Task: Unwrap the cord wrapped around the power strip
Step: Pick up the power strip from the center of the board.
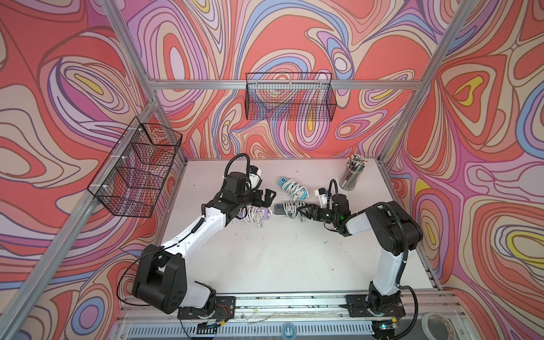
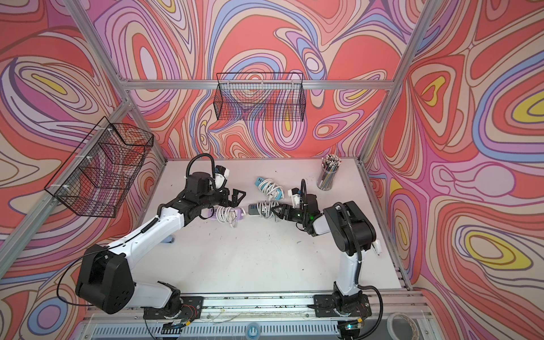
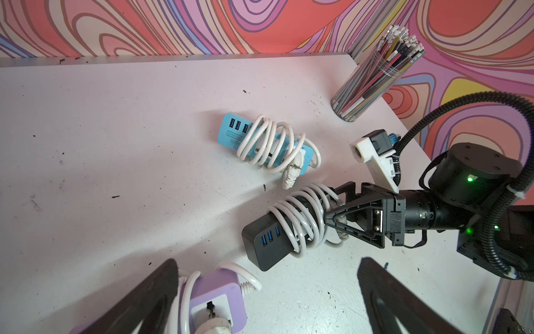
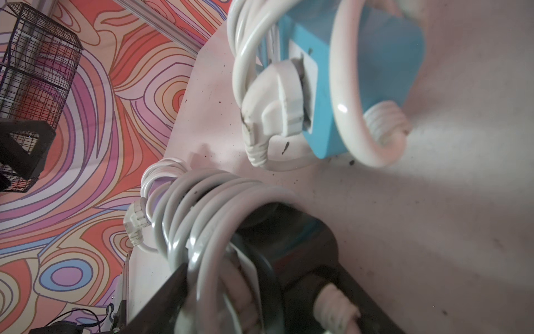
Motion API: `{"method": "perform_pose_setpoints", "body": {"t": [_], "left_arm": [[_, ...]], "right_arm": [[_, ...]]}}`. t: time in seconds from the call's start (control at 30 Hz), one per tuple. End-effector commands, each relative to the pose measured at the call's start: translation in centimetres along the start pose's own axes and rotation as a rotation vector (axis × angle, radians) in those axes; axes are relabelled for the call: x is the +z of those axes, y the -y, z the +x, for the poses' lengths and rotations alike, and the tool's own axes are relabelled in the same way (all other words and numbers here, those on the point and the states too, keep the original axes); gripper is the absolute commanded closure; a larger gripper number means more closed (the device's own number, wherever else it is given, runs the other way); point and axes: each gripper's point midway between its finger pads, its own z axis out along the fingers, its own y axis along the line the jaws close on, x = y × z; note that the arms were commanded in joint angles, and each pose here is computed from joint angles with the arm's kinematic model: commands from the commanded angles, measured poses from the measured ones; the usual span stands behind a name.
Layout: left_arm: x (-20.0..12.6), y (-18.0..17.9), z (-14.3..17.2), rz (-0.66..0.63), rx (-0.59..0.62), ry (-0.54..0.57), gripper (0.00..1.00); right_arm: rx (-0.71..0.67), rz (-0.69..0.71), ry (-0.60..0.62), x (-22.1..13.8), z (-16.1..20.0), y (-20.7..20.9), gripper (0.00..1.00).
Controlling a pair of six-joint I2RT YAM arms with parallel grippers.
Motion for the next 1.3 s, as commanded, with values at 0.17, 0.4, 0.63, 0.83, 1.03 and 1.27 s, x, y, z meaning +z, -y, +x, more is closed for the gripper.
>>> {"method": "perform_pose_setpoints", "body": {"t": [0.17, 0.4, 0.63, 0.83, 1.03, 1.27], "left_arm": [[-0.8, -0.2, -0.8, -0.014, 0.022, 0.05, 0.0], [-1.0, -0.5, -0.9, -0.033, 0.022, 0.066, 0.0], [-2.0, -0.5, -1.4, -0.042, 0.016, 0.118, 0.0], [-3.3, 0.7, -1.8, 0.041, -0.012, 0.167, 0.0], [-4.8, 1.0, -3.3, 0.236, -0.16, 0.239, 0.0], [-5.0, 3.0, -4.2, 0.439, -0.213, 0.234, 0.0]], "right_arm": [[-0.004, -0.054, 0.014, -0.3, -1.9, -2.8, 0.6], [-0.014, -0.118, 0.038, -1.3, -4.9, -6.6, 0.6], [-0.045, -0.125, 0.07, -3.1, -8.1, -10.4, 0.63], [-0.022, -0.108, 0.073, -4.0, -9.8, -12.1, 0.64], [-0.04, -0.122, 0.075, -5.5, -11.4, -14.9, 0.64], [-0.108, -0.172, 0.114, -8.0, -13.5, -19.2, 0.64]]}}
